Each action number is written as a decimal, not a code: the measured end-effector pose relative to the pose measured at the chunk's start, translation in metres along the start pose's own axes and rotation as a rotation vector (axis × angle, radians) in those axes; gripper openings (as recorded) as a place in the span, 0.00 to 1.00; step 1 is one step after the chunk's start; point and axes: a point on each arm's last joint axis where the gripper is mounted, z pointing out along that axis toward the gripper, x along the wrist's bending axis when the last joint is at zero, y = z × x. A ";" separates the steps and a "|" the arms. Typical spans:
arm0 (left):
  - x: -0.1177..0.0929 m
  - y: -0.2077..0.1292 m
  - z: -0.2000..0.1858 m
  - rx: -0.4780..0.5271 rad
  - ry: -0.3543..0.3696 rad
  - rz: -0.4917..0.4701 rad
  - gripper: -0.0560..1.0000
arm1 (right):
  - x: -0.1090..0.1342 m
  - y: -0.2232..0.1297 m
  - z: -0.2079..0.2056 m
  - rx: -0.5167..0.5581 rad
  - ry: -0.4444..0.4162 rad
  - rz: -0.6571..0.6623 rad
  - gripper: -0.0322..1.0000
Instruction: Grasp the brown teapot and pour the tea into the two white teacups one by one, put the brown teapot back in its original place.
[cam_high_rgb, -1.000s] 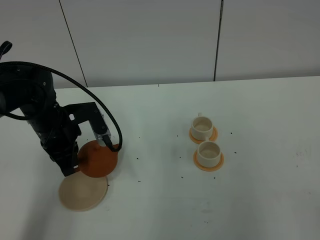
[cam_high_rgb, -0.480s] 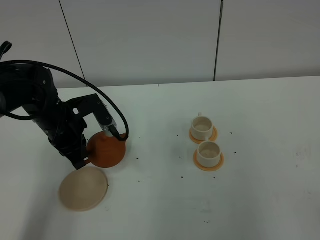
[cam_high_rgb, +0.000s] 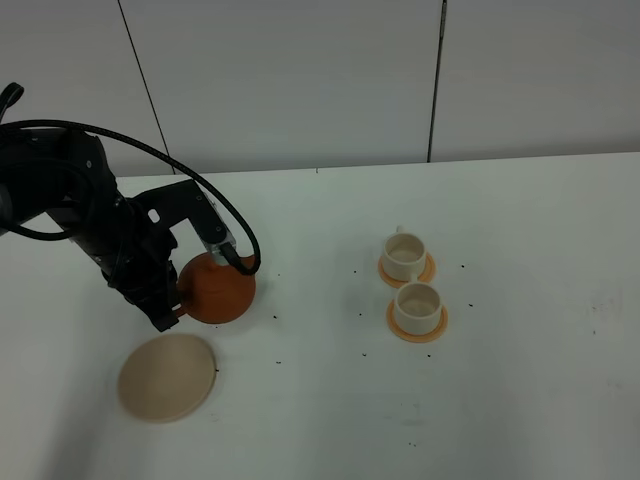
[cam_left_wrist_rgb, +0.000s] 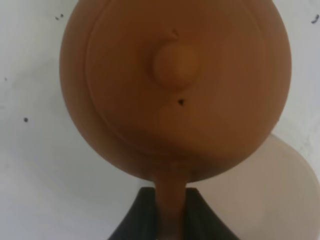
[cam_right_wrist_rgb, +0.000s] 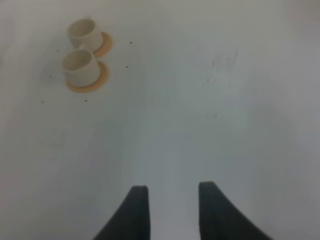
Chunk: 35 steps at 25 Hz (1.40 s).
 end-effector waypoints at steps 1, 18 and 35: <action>0.000 0.000 0.000 -0.003 0.003 0.000 0.21 | 0.000 0.000 0.000 0.000 0.000 0.000 0.26; -0.016 0.039 -0.003 -0.123 0.037 0.082 0.21 | 0.000 0.000 0.000 0.000 0.000 0.000 0.26; -0.016 0.124 0.002 -0.077 0.079 0.142 0.21 | 0.000 0.000 0.000 0.000 0.000 0.000 0.26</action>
